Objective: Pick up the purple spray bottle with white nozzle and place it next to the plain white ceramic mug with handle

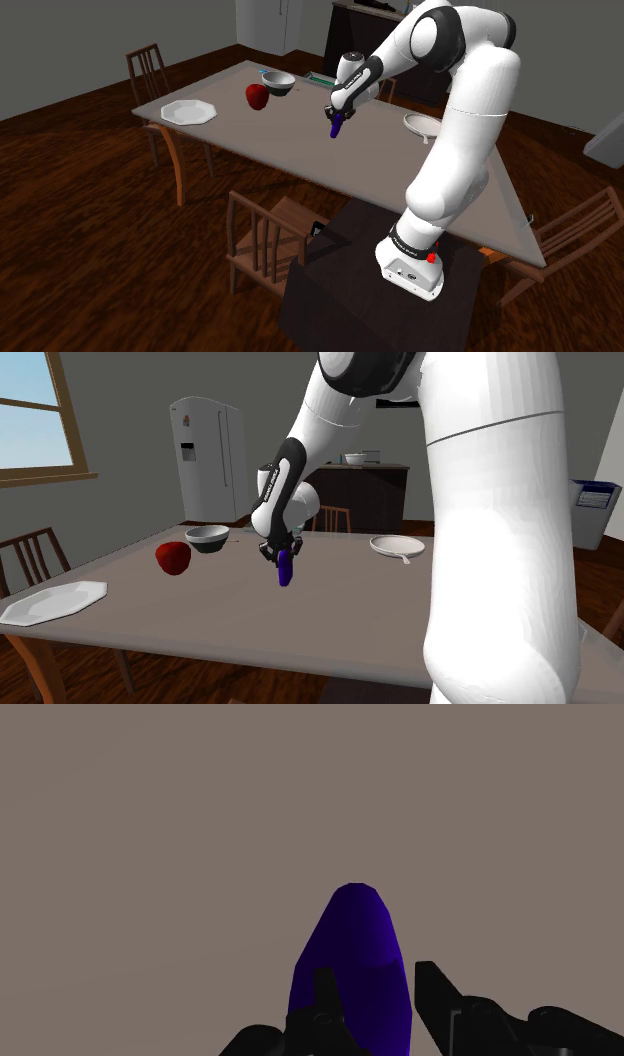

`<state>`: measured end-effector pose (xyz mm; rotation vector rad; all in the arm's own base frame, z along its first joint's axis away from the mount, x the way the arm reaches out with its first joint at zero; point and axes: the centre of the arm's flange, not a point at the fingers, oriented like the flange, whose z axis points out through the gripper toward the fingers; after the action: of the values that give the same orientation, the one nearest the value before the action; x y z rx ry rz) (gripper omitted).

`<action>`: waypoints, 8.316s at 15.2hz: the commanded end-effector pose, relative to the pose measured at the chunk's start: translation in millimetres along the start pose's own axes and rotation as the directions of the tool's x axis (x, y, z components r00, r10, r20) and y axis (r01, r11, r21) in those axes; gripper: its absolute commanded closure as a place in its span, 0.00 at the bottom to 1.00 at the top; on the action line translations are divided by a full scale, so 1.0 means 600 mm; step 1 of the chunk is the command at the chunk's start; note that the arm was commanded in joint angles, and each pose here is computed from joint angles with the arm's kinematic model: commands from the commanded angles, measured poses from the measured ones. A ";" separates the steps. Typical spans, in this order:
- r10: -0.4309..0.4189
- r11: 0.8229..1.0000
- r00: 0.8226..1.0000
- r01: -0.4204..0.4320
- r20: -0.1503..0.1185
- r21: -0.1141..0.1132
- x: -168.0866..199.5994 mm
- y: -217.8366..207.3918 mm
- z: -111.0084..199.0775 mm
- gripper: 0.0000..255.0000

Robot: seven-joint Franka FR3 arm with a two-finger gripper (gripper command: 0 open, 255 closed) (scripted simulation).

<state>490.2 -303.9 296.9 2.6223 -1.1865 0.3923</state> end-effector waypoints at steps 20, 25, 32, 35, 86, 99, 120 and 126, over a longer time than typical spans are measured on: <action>0.001 1.000 1.000 -0.001 0.001 -0.001 0.047 0.016 -0.131 1.00; 0.001 1.000 1.000 -0.001 0.001 -0.001 0.062 0.020 -0.172 1.00; 0.001 1.000 1.000 -0.001 0.001 -0.001 0.083 0.027 -0.230 1.00; 0.001 1.000 1.000 -0.001 0.001 -0.001 0.092 0.029 -0.254 1.00; 0.001 1.000 1.000 -0.001 0.001 -0.001 0.063 0.526 -0.482 1.00; 0.001 1.000 1.000 -0.001 0.001 -0.001 -0.004 0.804 -0.476 1.00; 0.001 1.000 1.000 -0.001 0.001 -0.001 -0.069 0.824 -0.319 1.00; 0.001 1.000 1.000 -0.001 0.001 -0.001 -0.087 0.818 -0.270 1.00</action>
<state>61.2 -531.6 486.8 2.6221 -1.1880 0.3898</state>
